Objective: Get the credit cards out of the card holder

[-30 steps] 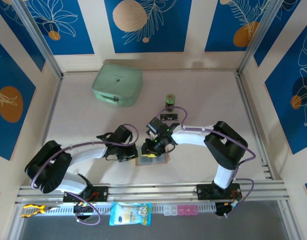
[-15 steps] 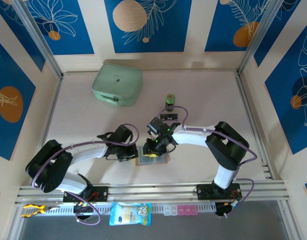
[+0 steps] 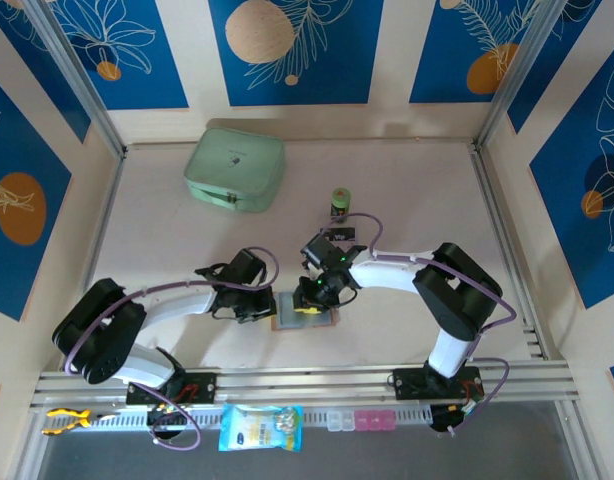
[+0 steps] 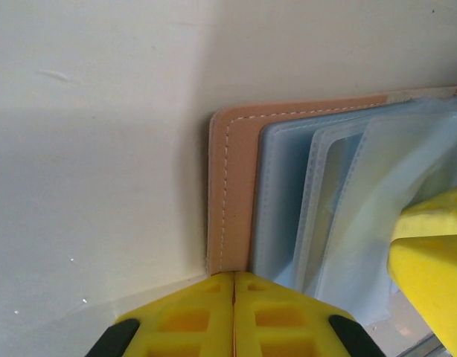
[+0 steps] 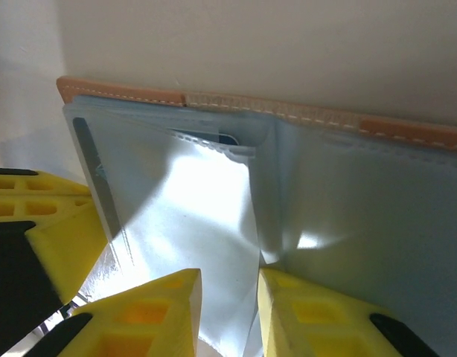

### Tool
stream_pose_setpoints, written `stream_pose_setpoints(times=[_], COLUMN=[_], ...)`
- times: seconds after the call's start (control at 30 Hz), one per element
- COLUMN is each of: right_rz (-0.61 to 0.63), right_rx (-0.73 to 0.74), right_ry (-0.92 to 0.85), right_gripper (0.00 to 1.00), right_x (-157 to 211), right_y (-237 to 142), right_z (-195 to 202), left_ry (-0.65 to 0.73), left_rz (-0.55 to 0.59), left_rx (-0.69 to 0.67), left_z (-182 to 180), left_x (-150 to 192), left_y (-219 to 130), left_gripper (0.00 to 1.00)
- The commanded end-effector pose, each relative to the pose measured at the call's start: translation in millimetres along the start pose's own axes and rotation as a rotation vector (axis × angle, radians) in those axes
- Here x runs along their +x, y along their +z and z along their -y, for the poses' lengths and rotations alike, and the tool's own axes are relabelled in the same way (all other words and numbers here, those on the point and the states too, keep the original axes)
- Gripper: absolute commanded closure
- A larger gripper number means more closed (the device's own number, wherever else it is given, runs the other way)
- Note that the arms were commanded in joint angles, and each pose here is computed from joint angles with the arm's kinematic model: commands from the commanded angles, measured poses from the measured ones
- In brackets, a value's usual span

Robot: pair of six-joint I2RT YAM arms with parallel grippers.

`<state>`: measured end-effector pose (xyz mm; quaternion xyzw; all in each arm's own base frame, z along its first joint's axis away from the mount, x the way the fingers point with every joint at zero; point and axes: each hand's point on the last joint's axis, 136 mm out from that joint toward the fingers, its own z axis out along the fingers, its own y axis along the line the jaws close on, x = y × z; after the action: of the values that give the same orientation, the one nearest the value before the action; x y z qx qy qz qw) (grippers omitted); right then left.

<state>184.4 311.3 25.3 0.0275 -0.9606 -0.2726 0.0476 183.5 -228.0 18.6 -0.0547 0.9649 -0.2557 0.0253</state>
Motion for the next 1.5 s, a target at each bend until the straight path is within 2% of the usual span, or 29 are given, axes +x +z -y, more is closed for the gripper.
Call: stream_pose_setpoints(times=[0.0, 0.37, 0.53, 0.7, 0.93, 1.47], right_rz=[-0.016, -0.017, -0.016, -0.018, -0.016, -0.016], right_rx=[-0.002, -0.017, -0.023, -0.032, -0.048, -0.106], right_ry=[0.0, 0.009, 0.012, 0.012, 0.014, 0.029], right_gripper=[0.75, 0.8, 0.81, 0.81, 0.82, 0.82], right_x=[5.9, 6.1, 6.5, 7.0, 7.1, 8.5], right_y=[-2.9, -1.4, -0.5, -0.1, 0.3, 2.0], right_z=[5.3, 11.3, 13.6, 14.0, 14.5, 16.1], left_ry=[0.002, 0.025, 0.021, 0.018, 0.002, -0.029], left_rz=[0.002, 0.08, 0.072, 0.057, 0.04, 0.023], left_rx=[-0.069, 0.016, 0.115, 0.141, 0.142, 0.103], left_z=[-10.8, 18.4, 40.1, 47.4, 45.0, 32.0], left_x=[-1.0, -15.4, -15.4, -13.9, -11.1, -5.9], left_y=[-1.9, -27.1, -28.4, -22.5, -10.5, 1.4], left_gripper=[0.93, 0.91, 0.85, 0.8, 0.75, 0.73])
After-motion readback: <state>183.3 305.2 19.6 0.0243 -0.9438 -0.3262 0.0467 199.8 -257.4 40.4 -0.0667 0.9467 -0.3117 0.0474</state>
